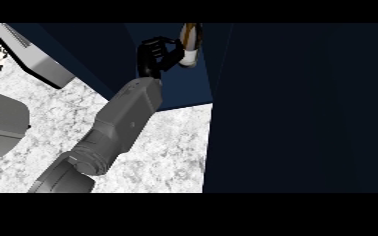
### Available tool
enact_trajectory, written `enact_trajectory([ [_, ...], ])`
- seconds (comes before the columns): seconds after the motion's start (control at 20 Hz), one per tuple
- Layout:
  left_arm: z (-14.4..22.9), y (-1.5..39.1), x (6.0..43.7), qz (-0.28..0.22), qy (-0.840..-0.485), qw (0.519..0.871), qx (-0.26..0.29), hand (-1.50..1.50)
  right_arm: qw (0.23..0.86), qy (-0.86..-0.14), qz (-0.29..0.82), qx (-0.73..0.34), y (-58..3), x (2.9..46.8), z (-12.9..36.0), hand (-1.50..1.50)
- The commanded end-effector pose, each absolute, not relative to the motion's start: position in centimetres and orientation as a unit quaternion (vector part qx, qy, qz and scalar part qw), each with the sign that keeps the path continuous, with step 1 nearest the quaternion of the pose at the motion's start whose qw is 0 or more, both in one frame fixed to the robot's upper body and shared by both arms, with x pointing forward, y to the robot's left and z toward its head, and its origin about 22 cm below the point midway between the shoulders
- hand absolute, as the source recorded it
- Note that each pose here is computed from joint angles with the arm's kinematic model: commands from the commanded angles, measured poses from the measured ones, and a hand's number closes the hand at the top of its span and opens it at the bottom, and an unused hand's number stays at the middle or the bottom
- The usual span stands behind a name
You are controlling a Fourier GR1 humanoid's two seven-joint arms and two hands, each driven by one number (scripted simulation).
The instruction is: Pick up the wine, place it into the cabinet and close the cabinet
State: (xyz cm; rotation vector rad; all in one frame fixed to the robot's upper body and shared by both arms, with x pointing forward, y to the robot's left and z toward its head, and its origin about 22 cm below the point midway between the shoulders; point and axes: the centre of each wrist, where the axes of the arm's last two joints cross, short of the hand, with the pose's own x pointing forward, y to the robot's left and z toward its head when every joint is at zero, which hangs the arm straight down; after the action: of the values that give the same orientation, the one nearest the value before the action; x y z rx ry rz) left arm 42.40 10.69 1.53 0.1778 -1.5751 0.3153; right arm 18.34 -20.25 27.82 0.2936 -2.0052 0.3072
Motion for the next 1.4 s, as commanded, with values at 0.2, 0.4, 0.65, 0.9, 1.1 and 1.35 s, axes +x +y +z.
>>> enact_trajectory([
  [0.2,3.2,11.7,43.5,0.108,-0.712,0.682,0.13,1.5,0.522,-0.835,0.123,0.125,-20.6,18.3,27.7,-1.5],
  [0.4,1.9,13.6,43.1,0.046,-0.719,0.66,0.216,1.5,0.514,-0.835,0.142,0.134,-20.3,17.7,27.9,-1.5],
  [0.65,1.6,15.6,43.1,0.034,-0.717,0.643,0.267,1.5,0.51,-0.839,0.132,0.138,-20.3,18.0,27.9,-1.5],
  [0.9,0.6,15.6,42.6,0.031,-0.696,0.646,0.312,1.5,0.51,-0.837,0.143,0.14,-20.3,18.3,28.1,-1.5],
  [1.1,0.5,17.2,42.6,0.027,-0.683,0.652,0.329,1.5,0.504,-0.841,0.144,0.135,-20.1,18.1,27.9,-1.5],
  [1.35,1.2,17.3,43.0,0.009,-0.689,0.658,0.304,-1.5,0.507,-0.838,0.14,0.146,-19.9,17.9,27.7,-1.5],
])
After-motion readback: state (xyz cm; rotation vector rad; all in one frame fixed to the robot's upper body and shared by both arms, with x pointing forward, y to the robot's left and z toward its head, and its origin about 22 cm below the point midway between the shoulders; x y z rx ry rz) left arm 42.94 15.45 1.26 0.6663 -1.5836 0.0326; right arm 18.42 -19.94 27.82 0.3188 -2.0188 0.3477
